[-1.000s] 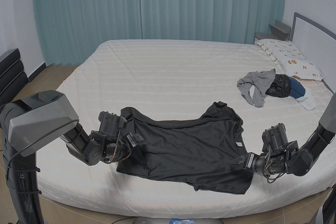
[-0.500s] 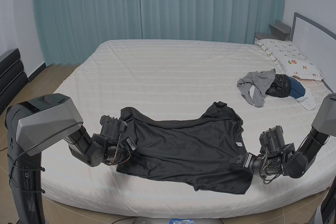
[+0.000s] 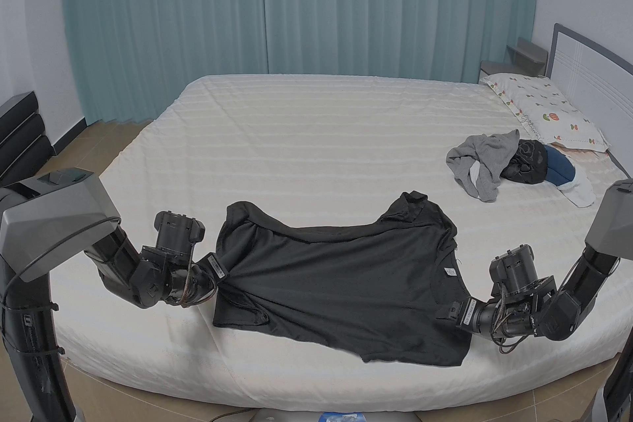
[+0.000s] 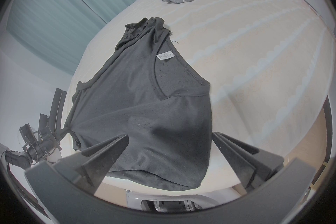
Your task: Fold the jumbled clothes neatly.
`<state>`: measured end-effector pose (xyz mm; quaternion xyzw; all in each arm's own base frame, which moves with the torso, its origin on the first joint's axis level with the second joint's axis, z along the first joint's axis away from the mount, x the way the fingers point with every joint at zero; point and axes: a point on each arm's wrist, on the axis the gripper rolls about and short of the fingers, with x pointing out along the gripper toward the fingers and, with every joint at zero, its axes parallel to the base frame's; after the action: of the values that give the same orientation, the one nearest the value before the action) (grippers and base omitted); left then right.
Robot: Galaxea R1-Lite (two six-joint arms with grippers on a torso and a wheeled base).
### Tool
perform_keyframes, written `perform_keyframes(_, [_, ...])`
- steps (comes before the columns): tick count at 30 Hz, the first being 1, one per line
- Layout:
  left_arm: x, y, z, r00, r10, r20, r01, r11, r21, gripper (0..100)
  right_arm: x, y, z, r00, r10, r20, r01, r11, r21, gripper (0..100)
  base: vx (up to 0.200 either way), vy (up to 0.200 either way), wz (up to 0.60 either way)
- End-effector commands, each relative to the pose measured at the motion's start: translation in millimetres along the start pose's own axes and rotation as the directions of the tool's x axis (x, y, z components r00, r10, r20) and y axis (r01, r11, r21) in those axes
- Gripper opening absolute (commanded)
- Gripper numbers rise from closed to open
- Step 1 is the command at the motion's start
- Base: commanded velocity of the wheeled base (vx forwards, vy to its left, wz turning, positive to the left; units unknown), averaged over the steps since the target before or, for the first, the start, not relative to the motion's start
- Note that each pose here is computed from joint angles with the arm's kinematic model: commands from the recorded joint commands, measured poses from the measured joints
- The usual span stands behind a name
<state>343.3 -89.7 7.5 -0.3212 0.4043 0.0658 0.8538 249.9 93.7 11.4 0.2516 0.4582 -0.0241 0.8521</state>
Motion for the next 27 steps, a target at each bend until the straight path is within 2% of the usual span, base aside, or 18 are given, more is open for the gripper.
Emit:
perform_keyframes(1, [-4,3,5,1.000,-0.001,0.011,0.001,1.000,-0.006,0,-2,-2,-2,1.000,-0.007,-0.006,0.006,1.000,-0.010,100,0.000,0.000,0.00])
perform_keyframes(14, [-16,3,7,0.996,-0.070,-0.048,0.069,0.997,-0.017,0,5,-8,-10,0.998,-0.038,-0.044,0.036,0.998,-0.042,100,0.000,0.000,0.00])
perform_keyframes(15, [-16,3,7,0.996,-0.070,-0.048,0.069,0.997,-0.017,100,6,-8,-10,0.998,-0.039,-0.047,0.037,0.998,-0.043,100,0.000,0.000,0.00])
perform_keyframes(17, [-16,4,7,0.997,-0.067,-0.049,0.066,0.998,-0.018,100,12,-9,-12,0.997,-0.050,-0.061,0.047,0.998,-0.044,100,0.000,0.000,0.00])
perform_keyframes(18, [-16,4,8,0.997,-0.067,-0.047,0.066,0.998,-0.020,100,15,-9,-13,0.996,-0.054,-0.068,0.051,0.998,-0.045,0,0.000,0.000,0.00])
perform_keyframes(27, [-19,15,21,0.999,-0.046,-0.019,0.045,0.998,-0.047,100,23,-13,-18,0.995,-0.060,-0.075,0.056,0.997,-0.054,0,0.000,0.000,0.00])
